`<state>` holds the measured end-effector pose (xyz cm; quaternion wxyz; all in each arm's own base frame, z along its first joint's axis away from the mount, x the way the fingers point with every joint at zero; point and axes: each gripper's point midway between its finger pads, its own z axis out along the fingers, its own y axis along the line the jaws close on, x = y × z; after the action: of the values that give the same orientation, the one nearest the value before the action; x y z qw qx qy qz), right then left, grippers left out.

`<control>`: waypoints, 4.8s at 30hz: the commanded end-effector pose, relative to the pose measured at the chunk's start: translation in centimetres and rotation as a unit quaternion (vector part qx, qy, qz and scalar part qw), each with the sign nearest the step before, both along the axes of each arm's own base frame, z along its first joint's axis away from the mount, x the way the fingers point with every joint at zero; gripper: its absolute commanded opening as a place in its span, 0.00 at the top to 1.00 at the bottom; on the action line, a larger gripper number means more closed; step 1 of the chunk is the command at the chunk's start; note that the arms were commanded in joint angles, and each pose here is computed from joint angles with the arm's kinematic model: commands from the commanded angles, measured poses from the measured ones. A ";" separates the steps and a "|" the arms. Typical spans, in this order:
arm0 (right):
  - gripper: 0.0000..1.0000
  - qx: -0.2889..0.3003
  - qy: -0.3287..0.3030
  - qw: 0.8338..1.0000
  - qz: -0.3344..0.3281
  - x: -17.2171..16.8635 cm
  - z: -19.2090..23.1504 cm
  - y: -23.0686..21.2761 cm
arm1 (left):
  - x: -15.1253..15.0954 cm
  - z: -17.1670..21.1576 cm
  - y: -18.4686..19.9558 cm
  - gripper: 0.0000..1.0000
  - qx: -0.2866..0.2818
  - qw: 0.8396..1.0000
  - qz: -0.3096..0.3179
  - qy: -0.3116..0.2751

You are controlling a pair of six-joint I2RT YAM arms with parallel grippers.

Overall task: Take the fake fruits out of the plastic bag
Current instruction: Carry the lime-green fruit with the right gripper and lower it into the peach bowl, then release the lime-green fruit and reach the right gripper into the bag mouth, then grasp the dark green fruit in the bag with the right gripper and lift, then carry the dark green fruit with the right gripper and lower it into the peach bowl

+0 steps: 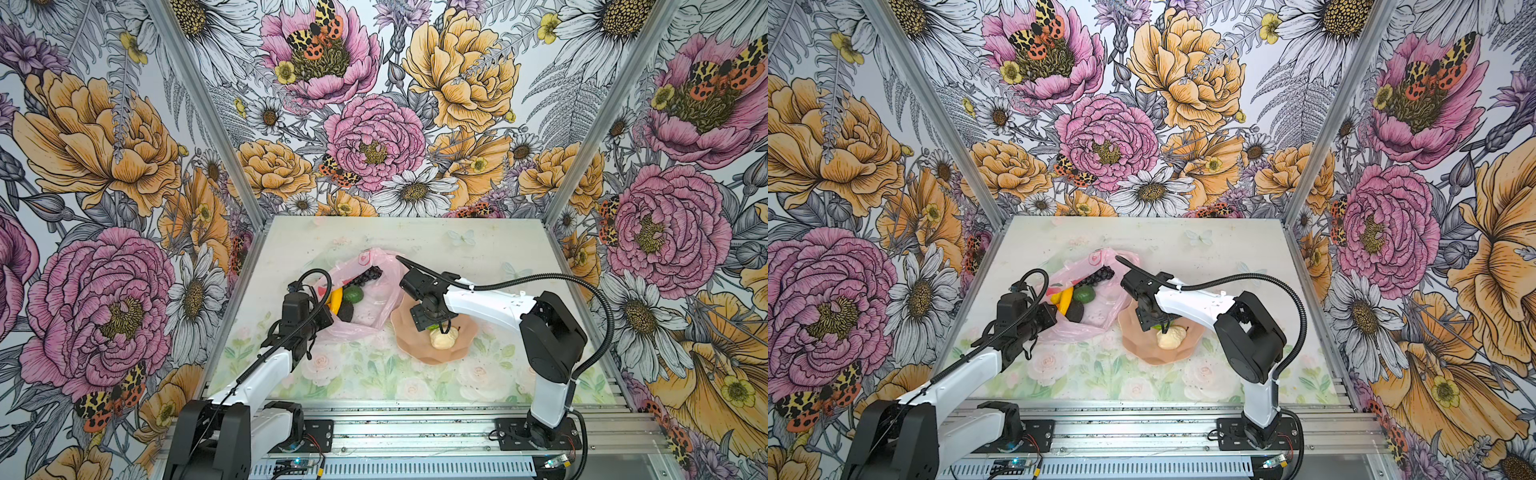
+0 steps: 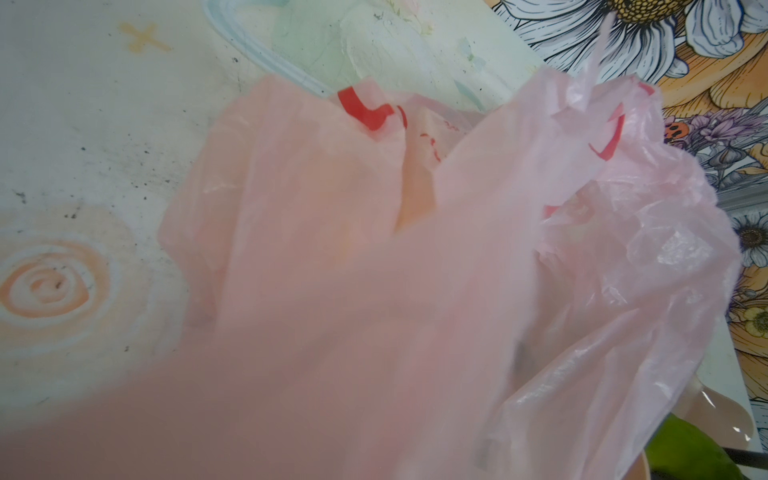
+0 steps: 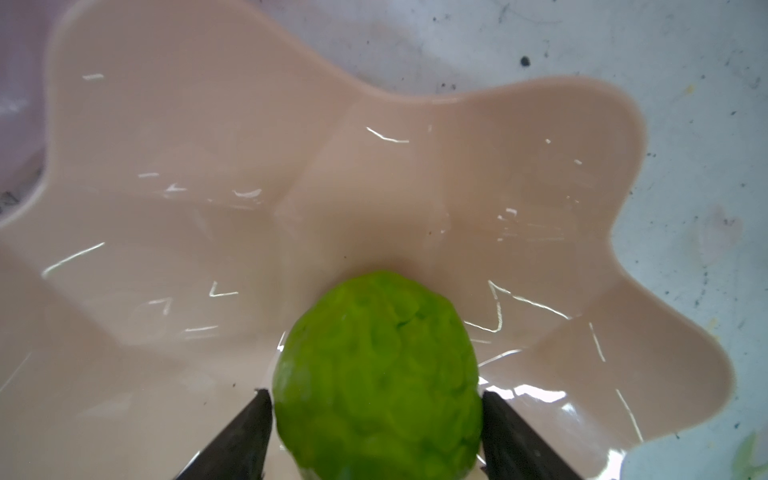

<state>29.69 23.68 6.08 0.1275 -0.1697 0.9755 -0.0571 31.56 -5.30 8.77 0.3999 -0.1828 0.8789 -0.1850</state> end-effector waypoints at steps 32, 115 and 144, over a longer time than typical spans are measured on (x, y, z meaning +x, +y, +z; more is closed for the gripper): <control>0.14 0.201 -0.126 0.970 0.060 1.1 11.1 14.2 | 0.2 0.8 -0.2 0.83 0.007 1.000 -0.006 -0.011; 0.24 0.220 -0.120 0.965 0.077 2.0 8.5 15.4 | 0.5 0.9 -0.1 0.83 0.020 1.000 -0.005 -0.018; 0.28 0.062 -0.069 0.995 0.039 -8.0 4.8 2.5 | 0.5 0.9 -0.4 0.83 0.022 1.000 -0.009 -0.017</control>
<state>21.66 26.36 10.87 0.2005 -0.2016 0.9587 0.0040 31.47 -5.64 8.83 0.4018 -0.1772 0.8799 -0.1814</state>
